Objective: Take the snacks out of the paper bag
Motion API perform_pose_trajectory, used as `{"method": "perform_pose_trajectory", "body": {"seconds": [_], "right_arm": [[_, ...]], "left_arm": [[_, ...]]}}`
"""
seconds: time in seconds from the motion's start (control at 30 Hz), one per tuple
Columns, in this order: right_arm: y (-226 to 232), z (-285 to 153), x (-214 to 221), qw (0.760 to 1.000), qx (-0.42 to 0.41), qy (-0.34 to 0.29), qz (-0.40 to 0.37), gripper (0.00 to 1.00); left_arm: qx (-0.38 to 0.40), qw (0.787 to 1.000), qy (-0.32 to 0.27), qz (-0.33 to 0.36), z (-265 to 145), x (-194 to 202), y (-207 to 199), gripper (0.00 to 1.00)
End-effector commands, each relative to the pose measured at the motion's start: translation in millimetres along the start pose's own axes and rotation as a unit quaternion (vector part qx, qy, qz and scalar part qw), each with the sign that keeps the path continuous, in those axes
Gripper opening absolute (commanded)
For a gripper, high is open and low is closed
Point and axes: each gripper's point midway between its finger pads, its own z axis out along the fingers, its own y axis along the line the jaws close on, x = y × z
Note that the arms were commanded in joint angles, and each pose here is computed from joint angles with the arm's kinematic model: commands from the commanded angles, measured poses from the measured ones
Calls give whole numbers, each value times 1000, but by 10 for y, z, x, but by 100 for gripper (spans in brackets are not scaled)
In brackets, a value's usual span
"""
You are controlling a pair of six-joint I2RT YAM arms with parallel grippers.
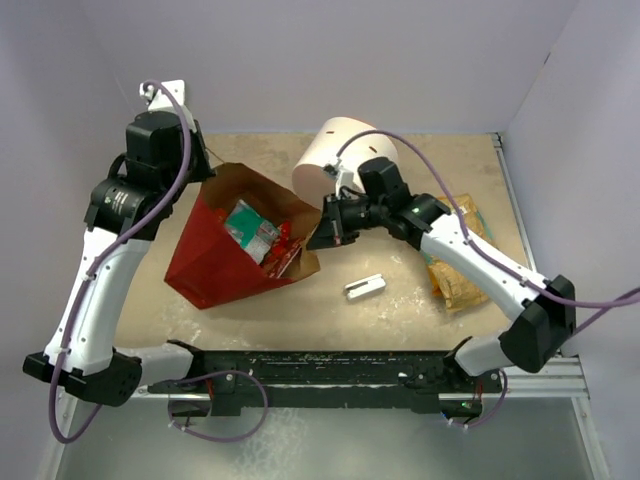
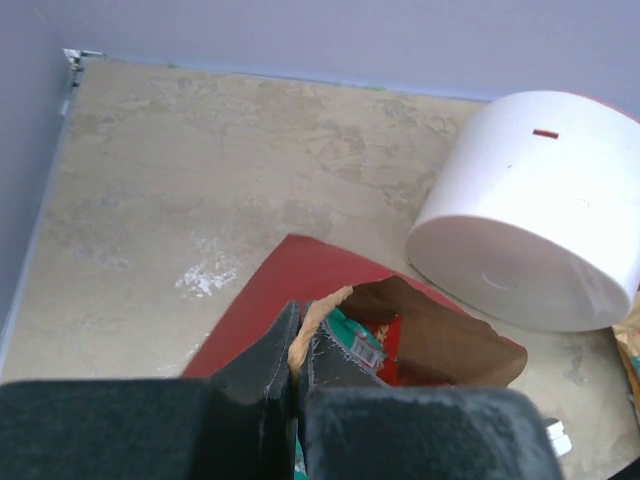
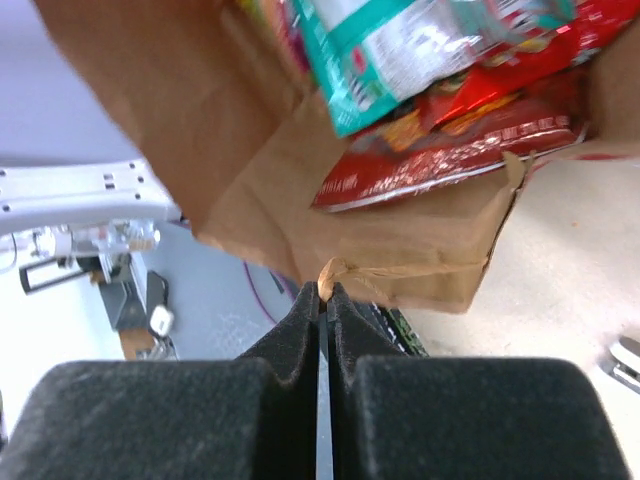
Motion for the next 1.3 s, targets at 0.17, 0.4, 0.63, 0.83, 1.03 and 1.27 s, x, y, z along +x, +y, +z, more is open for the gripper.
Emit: {"method": "perform_pose_trajectory", "body": {"seconds": [0.17, 0.4, 0.63, 0.83, 1.03, 1.27], "right_arm": [[27, 250, 295, 996, -55, 42, -56, 3], [-393, 66, 708, 994, 41, 69, -74, 14], [-540, -354, 610, 976, 137, 64, -156, 53], [5, -329, 291, 959, 35, -11, -282, 64], [782, -244, 561, 884, -120, -84, -444, 68], [1000, 46, 1277, 745, -224, -56, -625, 69]], "left_arm": [[74, 992, -24, -100, -326, 336, -74, 0], [108, 976, 47, -184, -693, 891, -74, 0], [118, 966, 81, -215, -805, 956, -137, 0], [142, 961, 90, -217, -768, 873, -280, 0], [149, 958, 102, -223, -700, 871, -357, 0], [176, 953, 98, -224, -664, 768, -485, 0]]}}
